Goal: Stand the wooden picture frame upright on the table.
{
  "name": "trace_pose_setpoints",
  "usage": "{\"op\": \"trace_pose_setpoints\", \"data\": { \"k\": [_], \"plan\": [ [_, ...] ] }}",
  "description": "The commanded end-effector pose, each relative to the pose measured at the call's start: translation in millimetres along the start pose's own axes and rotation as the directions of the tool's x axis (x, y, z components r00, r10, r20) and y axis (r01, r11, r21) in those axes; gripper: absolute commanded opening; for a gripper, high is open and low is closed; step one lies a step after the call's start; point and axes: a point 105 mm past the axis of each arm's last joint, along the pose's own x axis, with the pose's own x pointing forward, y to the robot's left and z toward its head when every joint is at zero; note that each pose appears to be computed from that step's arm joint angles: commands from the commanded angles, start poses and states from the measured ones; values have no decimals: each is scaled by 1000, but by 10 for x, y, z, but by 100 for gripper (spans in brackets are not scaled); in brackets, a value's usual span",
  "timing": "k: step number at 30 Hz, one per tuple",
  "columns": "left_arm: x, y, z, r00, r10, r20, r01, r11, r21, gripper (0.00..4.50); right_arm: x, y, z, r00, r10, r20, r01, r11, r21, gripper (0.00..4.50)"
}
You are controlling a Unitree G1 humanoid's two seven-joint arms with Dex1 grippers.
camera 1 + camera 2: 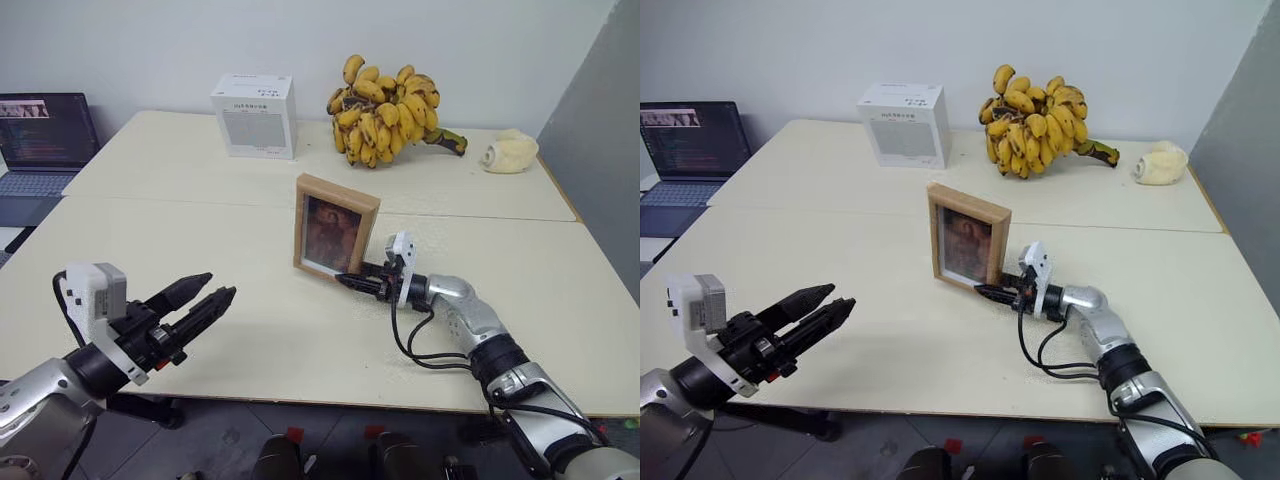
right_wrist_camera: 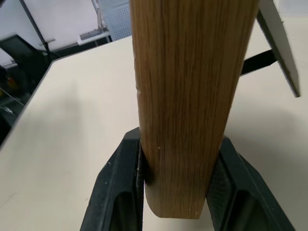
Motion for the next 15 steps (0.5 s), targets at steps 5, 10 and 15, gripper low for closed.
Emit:
{"op": "trace_pose_setpoints", "data": {
  "k": [5,10,15],
  "plan": [
    [68,-63,97,999,-45,24,44,998,53,276,84,134,-13,998,46,49,-50,996,72,133],
    [91,-93,109,998,-65,19,63,995,74,276,99,158,-171,999,36,16,-37,997,74,133],
    [132,-110,128,997,-72,32,68,993,94,277,82,98,-182,1000,-4,-2,4,999,41,250]
  ]
}}
